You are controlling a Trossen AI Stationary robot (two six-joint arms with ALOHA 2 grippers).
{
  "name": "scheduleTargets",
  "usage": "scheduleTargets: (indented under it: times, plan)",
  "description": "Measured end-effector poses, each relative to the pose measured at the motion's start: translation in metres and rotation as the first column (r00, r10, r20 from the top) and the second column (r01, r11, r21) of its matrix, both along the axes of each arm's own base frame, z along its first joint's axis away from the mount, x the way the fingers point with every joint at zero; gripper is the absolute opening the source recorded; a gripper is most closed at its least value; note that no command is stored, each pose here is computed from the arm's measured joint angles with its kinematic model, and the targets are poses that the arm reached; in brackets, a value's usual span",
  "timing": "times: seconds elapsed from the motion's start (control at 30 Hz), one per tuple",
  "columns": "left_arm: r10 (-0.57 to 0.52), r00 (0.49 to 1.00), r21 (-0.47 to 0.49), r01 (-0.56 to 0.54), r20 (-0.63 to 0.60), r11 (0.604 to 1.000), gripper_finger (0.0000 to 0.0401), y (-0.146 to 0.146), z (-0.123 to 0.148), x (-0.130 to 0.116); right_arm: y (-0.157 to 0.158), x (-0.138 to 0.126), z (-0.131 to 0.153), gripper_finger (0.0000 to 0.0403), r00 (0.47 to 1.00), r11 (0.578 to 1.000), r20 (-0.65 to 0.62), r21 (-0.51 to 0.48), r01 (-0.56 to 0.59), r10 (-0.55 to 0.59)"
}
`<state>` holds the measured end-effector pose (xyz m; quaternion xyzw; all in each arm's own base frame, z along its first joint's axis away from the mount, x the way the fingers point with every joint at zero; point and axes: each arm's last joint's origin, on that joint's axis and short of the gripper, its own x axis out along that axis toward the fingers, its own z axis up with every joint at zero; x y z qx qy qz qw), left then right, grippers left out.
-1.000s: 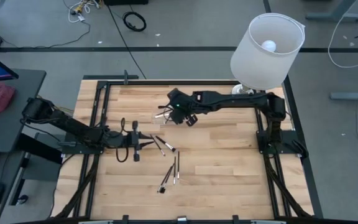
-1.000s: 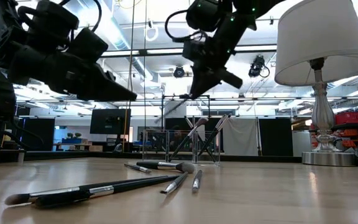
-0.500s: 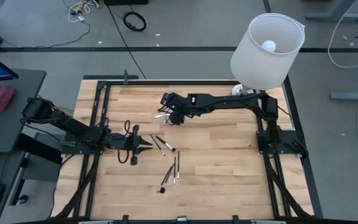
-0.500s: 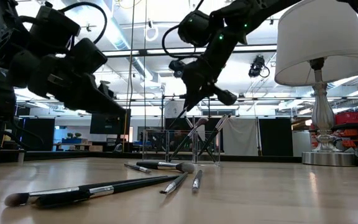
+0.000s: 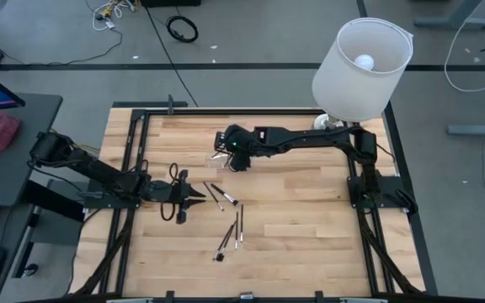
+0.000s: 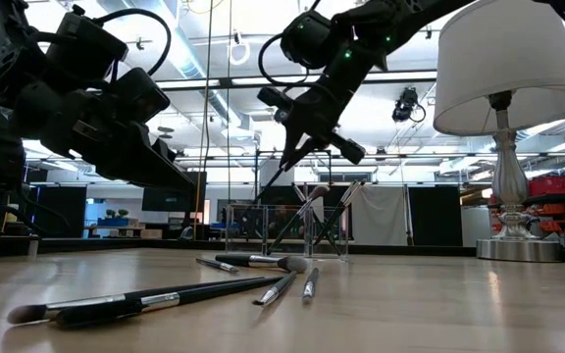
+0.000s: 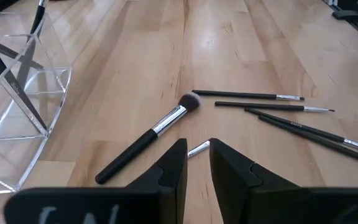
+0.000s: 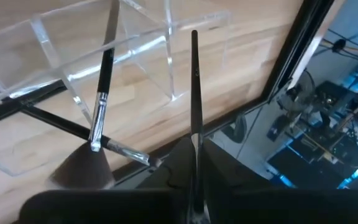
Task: Put items in baskets/containers
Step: Put the black eyeshadow brush into the transparent organizer
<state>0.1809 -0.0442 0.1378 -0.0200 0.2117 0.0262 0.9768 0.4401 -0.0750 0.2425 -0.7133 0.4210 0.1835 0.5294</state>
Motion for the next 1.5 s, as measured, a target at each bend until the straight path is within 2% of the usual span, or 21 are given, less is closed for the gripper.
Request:
scheduleTargets:
  times: [0.43,0.6,0.83,0.93,1.03,1.2,1.27,1.4,1.5]
  plan:
    - [-0.003,1.0,0.006,0.003,0.001,1.0,0.0071,0.0,0.0,0.0,0.005,0.001,0.0,0.0036,1.0,1.0,0.001,-0.001,-0.014,0.014]
    - [-0.022,1.0,0.048,0.022,-0.001,0.999,0.0071,0.0,0.0,0.0,0.005,0.004,0.003,0.0056,0.993,0.995,0.095,0.071,0.069,-0.076]
    - [-0.022,1.0,0.051,0.022,0.003,0.998,0.0071,0.0,0.001,0.0,0.005,0.003,0.002,0.0083,0.993,0.994,0.081,0.081,0.079,-0.085]
    - [-0.021,1.0,0.075,0.021,0.003,0.997,0.0071,0.0,0.001,0.0,0.007,0.004,0.003,0.0088,0.983,0.984,0.122,0.129,0.122,-0.138]
    - [-0.009,1.0,0.082,0.008,0.005,0.997,0.0071,0.001,0.001,0.0,0.013,0.008,0.006,0.0089,0.943,0.952,0.214,0.223,0.207,-0.255]
    - [0.007,1.0,0.051,-0.007,0.0,0.999,0.0071,0.001,0.0,0.0,0.042,0.012,0.008,0.0089,0.849,0.849,0.281,0.432,0.305,-0.448]
    - [0.017,1.0,0.034,-0.017,-0.016,0.999,0.0071,0.001,-0.002,-0.001,0.058,0.013,0.008,0.0086,0.828,0.813,0.282,0.493,0.309,-0.485]
    - [0.022,0.998,0.029,-0.021,-0.057,0.999,0.0071,0.002,-0.005,-0.003,0.098,0.011,0.006,0.0079,0.826,0.766,0.249,0.57,0.297,-0.506]
    - [-0.028,0.996,0.009,0.029,-0.085,1.0,0.0071,0.0,-0.007,-0.004,0.127,0.006,0.004,0.0077,0.808,0.708,0.215,0.633,0.313,-0.549]
